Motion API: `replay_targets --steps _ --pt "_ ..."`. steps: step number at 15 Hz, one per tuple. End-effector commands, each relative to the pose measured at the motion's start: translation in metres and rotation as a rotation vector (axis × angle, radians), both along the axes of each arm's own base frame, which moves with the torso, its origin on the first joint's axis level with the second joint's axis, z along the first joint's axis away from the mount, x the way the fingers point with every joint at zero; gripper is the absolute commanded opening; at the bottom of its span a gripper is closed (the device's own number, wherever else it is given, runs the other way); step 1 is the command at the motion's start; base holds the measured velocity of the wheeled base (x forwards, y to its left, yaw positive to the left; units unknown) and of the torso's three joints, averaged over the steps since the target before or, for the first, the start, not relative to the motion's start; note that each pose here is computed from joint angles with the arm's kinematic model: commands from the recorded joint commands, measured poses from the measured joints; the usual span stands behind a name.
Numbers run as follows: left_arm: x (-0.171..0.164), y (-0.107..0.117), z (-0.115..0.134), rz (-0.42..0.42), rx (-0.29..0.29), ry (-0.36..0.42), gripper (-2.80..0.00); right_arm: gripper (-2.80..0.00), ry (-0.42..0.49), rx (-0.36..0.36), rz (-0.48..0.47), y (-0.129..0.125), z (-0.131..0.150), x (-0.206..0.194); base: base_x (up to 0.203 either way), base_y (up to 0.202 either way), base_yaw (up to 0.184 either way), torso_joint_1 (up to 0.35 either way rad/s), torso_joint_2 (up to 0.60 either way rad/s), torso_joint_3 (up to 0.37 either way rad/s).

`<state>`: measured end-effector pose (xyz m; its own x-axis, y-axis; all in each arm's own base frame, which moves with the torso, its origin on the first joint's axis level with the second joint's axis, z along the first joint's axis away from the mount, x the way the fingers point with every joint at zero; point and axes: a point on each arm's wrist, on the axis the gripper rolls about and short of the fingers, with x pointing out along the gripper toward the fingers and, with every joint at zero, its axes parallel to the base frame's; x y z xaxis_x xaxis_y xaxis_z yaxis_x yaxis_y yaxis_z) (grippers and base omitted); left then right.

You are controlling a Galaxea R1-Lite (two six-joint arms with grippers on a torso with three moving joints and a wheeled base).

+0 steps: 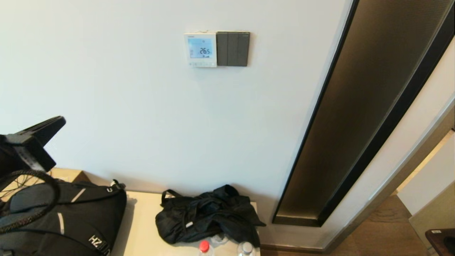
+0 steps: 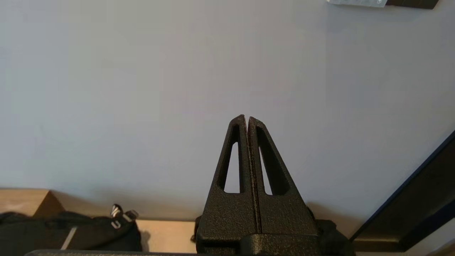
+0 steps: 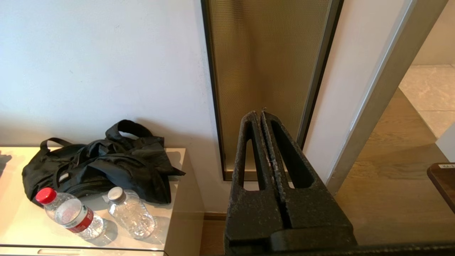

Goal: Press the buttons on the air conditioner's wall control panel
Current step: Turn off the central air conditioner

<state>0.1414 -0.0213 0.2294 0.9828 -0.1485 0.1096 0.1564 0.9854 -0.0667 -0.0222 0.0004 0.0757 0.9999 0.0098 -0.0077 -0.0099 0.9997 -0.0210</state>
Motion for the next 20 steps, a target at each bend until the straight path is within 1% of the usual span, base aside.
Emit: replay_targets --steps 1,3,5,6,9,11,13,14,16,18,20 --pt "-0.034 0.008 -0.01 0.033 -0.008 -0.041 -2.8 -2.8 0.002 0.0 0.001 0.0 0.0 0.0 0.0 0.0 0.0 0.0 0.0 0.0" --pt "-0.054 0.012 -0.018 0.051 -0.009 -0.045 -2.8 -2.8 0.002 0.0 0.001 0.0 0.0 0.0 0.0 0.0 0.0 0.0 0.0 0.0" --pt "-0.078 0.015 -0.028 0.056 -0.008 -0.027 -2.8 -2.8 0.002 0.0 -0.001 0.0 0.0 0.0 0.0 0.0 0.0 0.0 0.0 0.0" --pt "-0.091 0.016 -0.036 0.057 -0.005 -0.004 -2.8 -2.8 0.002 0.0 0.0 0.0 0.0 0.0 0.0 0.0 0.0 0.0 0.0 0.0" --pt "-0.122 0.02 -0.061 0.075 0.006 0.102 -2.8 -2.8 0.002 0.0 -0.001 0.0 0.0 0.0 0.0 0.0 0.0 0.0 0.0 0.0" --pt "-0.129 0.023 -0.071 0.2 0.008 0.139 -2.8 -2.8 0.002 0.0 -0.001 0.0 0.0 0.0 0.0 0.0 0.0 0.0 0.0 0.0" --pt "-0.13 0.024 -0.076 0.268 0.012 0.15 -2.8 -2.8 0.003 0.0 -0.002 0.0 0.0 0.0 0.0 0.0 0.0 0.0 0.0 0.0" --pt "-0.131 0.024 -0.083 0.298 0.023 0.165 -2.8 -2.8 0.002 0.0 -0.002 0.0 0.0 0.0 0.0 0.0 0.0 0.0 0.0 0.0" --pt "-0.133 0.024 -0.095 0.308 0.037 0.183 -2.8 -2.8 0.003 0.0 -0.001 0.0 0.0 0.0 0.0 0.0 0.0 0.0 0.0 0.0" --pt "-0.134 0.024 -0.108 0.292 0.043 0.203 -2.8 -2.8 0.002 0.0 -0.002 0.0 0.0 0.0 0.0 0.0 0.0 0.0 0.0 0.0" --pt "-0.14 0.023 -0.117 0.264 0.05 0.184 -2.8 -2.8 0.002 0.0 -0.002 0.0 0.0 0.0 0.0 0.0 0.0 0.0 0.0 0.0"
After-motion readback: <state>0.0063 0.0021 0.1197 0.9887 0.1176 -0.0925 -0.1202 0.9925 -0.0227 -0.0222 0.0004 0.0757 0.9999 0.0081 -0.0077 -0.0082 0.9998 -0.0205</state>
